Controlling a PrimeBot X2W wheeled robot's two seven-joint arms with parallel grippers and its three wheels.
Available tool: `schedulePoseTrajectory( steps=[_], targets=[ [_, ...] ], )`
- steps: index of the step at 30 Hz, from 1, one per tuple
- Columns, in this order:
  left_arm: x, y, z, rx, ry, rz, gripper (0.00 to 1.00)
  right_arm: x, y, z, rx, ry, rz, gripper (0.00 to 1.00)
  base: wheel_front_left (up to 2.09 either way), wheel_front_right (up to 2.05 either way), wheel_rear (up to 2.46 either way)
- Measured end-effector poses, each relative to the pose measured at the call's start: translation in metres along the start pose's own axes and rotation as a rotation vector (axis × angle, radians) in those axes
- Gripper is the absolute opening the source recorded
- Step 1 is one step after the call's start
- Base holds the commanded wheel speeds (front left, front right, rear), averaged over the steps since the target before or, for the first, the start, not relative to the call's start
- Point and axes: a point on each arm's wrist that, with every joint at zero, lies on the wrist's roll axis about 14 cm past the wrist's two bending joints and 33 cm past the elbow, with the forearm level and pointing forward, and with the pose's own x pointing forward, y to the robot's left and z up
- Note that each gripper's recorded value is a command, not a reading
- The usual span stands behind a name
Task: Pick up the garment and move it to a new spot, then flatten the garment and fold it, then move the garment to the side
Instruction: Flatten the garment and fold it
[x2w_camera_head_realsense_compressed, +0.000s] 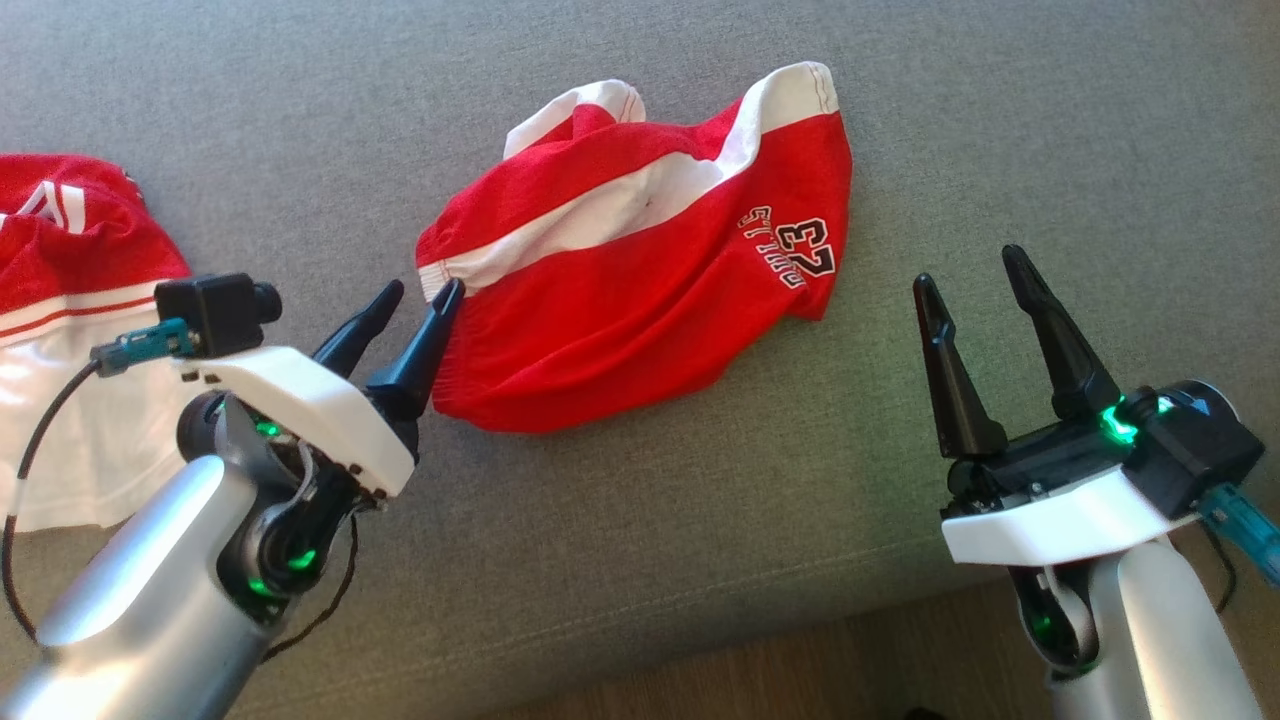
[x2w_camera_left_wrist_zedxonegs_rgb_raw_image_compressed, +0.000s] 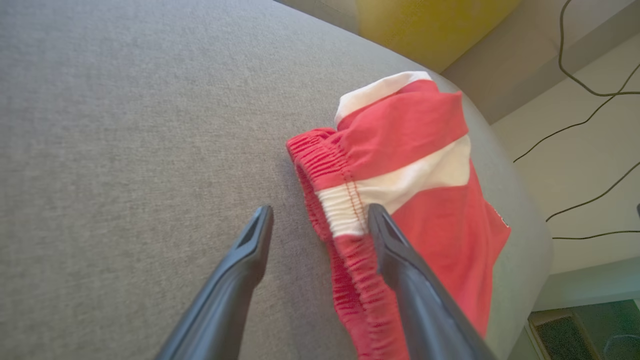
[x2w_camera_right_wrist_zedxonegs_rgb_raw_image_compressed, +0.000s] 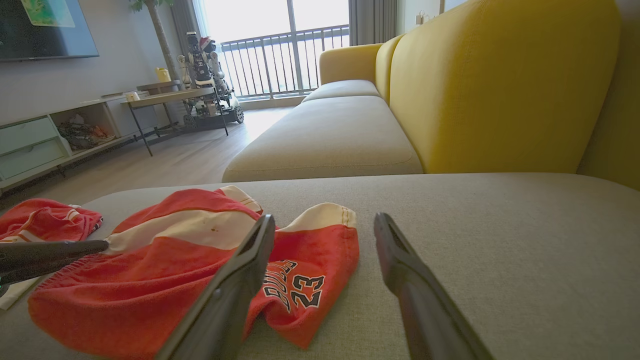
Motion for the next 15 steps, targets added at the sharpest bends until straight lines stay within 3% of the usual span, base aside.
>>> schedulePoseTrajectory(
  steps=[9,10,12,14,15],
  targets=[
    [0.002,0.0,0.0,-0.101,0.036,-0.011,1.0,0.001,0.0,-0.001,0.007,0.001,0.0,1.0,0.0,0.0,0.0],
    [0.003,-0.001,0.0,-0.108,0.041,-0.014,0.86,0.001,0.0,-0.001,0.007,0.002,0.0,1.0,0.0,0.0,0.0],
    [0.005,-0.003,0.002,-0.113,0.042,-0.026,0.45,0.001,-0.001,-0.001,0.005,0.002,-0.003,1.0,0.0,0.0,0.0],
    [0.008,-0.005,0.006,-0.113,0.034,-0.035,0.24,0.0,-0.002,0.0,0.005,0.001,-0.007,1.0,0.0,0.0,0.0],
    [0.009,-0.006,0.008,-0.118,0.031,-0.042,0.0,0.0,-0.003,0.0,0.006,0.001,-0.009,1.0,0.0,0.0,0.0]
  ],
)
